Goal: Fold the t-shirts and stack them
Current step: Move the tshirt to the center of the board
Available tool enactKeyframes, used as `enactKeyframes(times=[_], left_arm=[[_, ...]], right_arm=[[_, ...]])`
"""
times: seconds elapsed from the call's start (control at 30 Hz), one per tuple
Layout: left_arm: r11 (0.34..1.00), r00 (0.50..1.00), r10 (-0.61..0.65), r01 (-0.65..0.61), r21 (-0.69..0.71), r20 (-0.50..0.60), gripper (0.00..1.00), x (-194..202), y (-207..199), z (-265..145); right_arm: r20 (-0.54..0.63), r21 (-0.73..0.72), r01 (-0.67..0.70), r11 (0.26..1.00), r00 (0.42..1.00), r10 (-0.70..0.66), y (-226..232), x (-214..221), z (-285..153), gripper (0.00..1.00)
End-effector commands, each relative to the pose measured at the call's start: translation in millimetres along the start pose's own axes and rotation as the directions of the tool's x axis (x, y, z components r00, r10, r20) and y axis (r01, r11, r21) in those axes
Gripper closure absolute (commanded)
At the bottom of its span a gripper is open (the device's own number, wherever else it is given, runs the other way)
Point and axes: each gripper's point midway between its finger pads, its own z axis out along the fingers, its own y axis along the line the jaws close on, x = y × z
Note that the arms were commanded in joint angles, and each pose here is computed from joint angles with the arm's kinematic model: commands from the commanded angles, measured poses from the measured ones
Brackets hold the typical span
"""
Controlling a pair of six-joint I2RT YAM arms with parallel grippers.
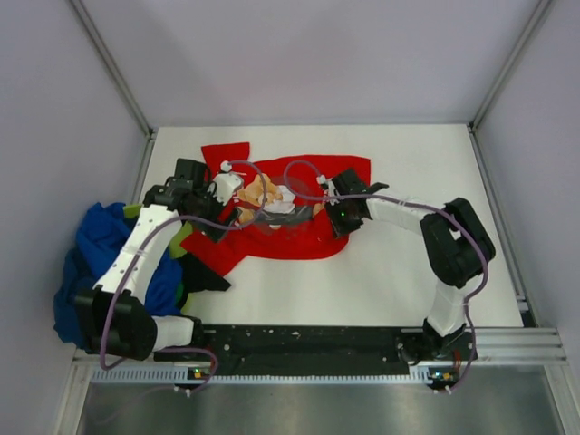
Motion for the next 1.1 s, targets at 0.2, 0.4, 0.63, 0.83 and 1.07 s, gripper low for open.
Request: enactKeyframes(times=[0.2, 0.4, 0.63, 0.83, 1.07], left_arm=[[0.988, 0.987, 0.071, -0.09, 0.126, 0.145, 0.03, -30.9, -18.4, -7.6], [0.952, 0.982, 0.131, -0.164, 0.259, 0.139, 0.09, -40.2, -48.5, 10.8], [0.835, 0.929, 0.345, -0.369, 0.408, 0.134, 0.19, -36.9, -126.2, 26.1], [0.636, 0.759, 0.547, -0.651, 0.414, 0.353, 0.17, -37.9, -195.6, 19.6], [0.89, 0.891, 0.36, -0.417, 0.185, 0.276, 0.21, -101.4, -114.9, 53.0]], right_arm=[[0.318, 0.183, -0.438, 0.88, 0.874, 0.368, -138.1, -20.0, -75.8, 1.0], [0.511, 0.131, -0.649, 0.749, 0.692, 0.51, -197.6, 0.0, -114.4, 0.88], [0.557, 0.253, -0.726, 0.639, 0.649, 0.518, -227.9, 18.3, -135.4, 0.2], [0.584, 0.347, -0.65, 0.676, 0.714, 0.386, -209.2, 13.7, -169.2, 0.19], [0.428, 0.064, -0.175, 0.983, 0.894, 0.131, -56.5, -18.0, -126.3, 0.2]])
